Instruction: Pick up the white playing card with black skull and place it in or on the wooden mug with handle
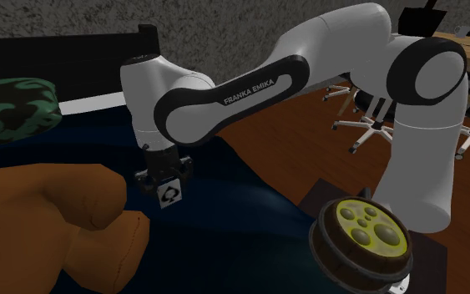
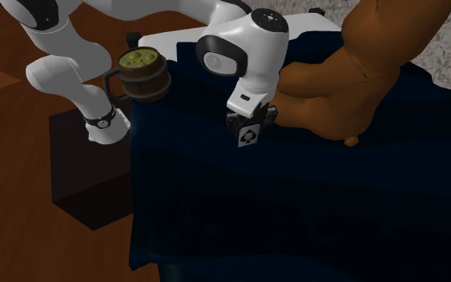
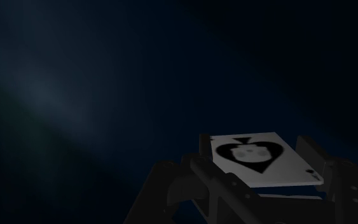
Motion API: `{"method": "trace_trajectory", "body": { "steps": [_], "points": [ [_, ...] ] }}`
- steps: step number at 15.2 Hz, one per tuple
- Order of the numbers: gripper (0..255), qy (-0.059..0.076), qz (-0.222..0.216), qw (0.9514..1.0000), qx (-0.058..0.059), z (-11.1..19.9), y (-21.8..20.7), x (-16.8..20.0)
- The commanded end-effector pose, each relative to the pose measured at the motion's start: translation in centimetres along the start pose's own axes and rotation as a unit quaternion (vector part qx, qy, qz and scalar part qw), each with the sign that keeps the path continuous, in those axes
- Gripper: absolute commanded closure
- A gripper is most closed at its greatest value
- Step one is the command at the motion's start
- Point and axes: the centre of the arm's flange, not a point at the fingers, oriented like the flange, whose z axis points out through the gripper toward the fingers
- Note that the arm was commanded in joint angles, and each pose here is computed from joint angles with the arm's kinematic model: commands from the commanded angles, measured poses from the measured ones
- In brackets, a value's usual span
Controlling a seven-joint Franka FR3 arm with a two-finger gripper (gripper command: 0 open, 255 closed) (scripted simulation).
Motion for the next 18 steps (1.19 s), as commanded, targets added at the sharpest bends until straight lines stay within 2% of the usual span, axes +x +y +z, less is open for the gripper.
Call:
{"method": "trace_trajectory", "body": {
  "steps": [1,18],
  "points": [
    [255,0.000,0.000,1.0000,0.000,-0.5,0.0,-0.1],
    [255,0.000,0.000,1.0000,0.000,-9.4,0.1,-0.9]
  ]
}}
